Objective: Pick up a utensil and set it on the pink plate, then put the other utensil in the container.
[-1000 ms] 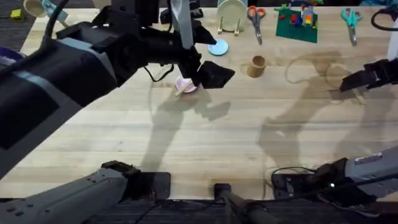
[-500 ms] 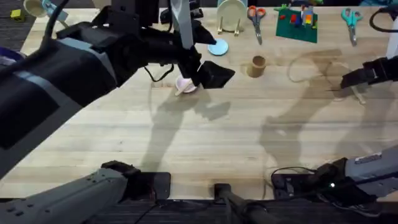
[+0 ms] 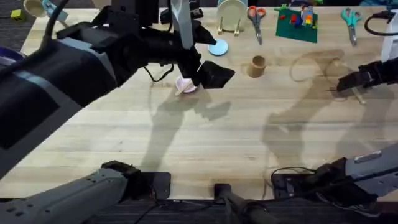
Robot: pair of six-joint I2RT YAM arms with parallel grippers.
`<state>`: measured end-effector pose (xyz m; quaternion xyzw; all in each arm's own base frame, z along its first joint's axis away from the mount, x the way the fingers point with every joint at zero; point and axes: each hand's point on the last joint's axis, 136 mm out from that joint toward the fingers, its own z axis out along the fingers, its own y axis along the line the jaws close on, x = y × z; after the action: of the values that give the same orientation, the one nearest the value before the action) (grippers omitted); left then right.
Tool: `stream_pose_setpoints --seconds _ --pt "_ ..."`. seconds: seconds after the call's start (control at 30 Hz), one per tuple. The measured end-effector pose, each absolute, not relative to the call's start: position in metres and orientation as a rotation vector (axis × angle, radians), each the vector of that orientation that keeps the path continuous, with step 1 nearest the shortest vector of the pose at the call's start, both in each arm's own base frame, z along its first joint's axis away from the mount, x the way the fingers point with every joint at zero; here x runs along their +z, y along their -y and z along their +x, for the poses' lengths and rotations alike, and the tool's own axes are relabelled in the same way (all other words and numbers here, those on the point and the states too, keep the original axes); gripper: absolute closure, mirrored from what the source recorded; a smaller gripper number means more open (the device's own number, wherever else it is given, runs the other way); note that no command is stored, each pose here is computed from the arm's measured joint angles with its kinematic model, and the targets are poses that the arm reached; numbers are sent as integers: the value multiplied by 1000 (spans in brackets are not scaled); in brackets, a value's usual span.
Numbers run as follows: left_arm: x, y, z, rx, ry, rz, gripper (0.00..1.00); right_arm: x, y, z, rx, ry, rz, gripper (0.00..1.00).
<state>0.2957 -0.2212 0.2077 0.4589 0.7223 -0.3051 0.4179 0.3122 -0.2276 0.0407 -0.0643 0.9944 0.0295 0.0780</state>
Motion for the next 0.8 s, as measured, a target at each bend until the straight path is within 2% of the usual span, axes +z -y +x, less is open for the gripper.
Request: stream_pose_setpoints --seconds 0.8 --pt "208 221 296 -766 -1812 1151 6 41 228 312 86 -2978 -193 35"
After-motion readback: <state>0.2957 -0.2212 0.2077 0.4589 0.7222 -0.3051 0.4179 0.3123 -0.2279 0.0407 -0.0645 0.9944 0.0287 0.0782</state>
